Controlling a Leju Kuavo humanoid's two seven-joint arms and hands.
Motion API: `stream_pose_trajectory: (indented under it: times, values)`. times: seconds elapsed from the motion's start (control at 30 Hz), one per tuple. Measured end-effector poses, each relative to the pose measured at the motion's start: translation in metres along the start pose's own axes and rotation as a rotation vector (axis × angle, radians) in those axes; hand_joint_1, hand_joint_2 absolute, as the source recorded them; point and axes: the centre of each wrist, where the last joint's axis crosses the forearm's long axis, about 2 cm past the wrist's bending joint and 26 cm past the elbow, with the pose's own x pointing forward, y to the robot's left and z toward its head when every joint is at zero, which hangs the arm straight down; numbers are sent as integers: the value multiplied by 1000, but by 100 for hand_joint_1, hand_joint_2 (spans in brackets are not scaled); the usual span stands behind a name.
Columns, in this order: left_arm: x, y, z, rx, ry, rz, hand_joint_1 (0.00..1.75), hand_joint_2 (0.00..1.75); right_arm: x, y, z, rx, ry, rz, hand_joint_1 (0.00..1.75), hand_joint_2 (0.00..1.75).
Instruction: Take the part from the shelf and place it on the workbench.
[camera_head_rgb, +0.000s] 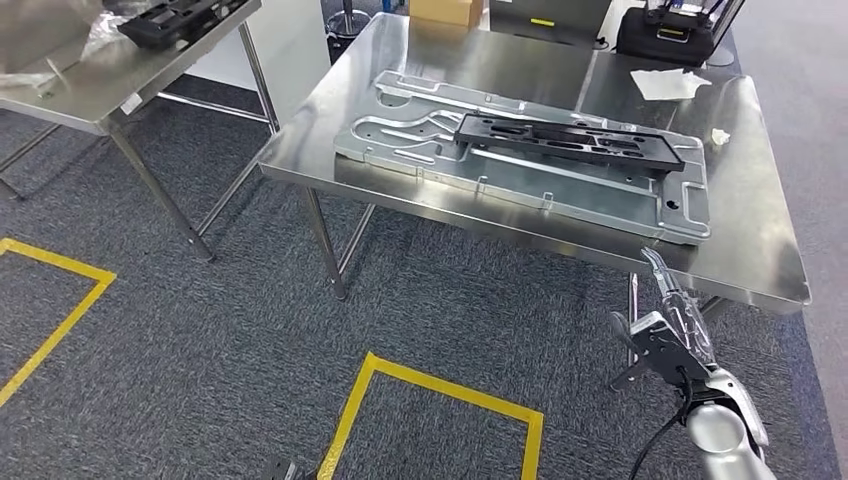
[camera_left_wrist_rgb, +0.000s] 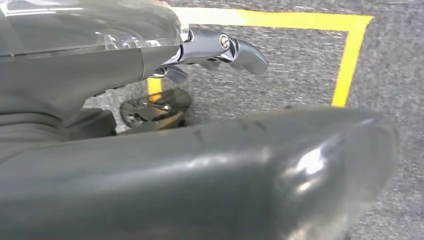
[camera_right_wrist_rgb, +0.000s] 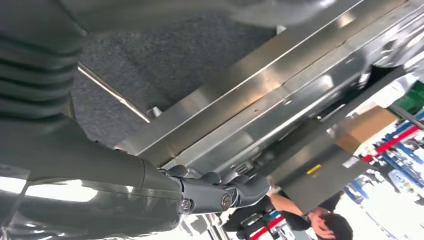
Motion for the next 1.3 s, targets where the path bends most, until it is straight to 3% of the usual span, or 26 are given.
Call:
stream_pose_trajectory:
  times: [0.83, 1.3]
  values:
    - [5, -2, -3, 20, 2, -18, 0, 0, -6, 13, 7, -51, 62, -61, 0, 0]
    - [12, -1, -8, 51, 40, -26, 0, 0, -22, 18, -12, -46, 105, -143, 0, 0]
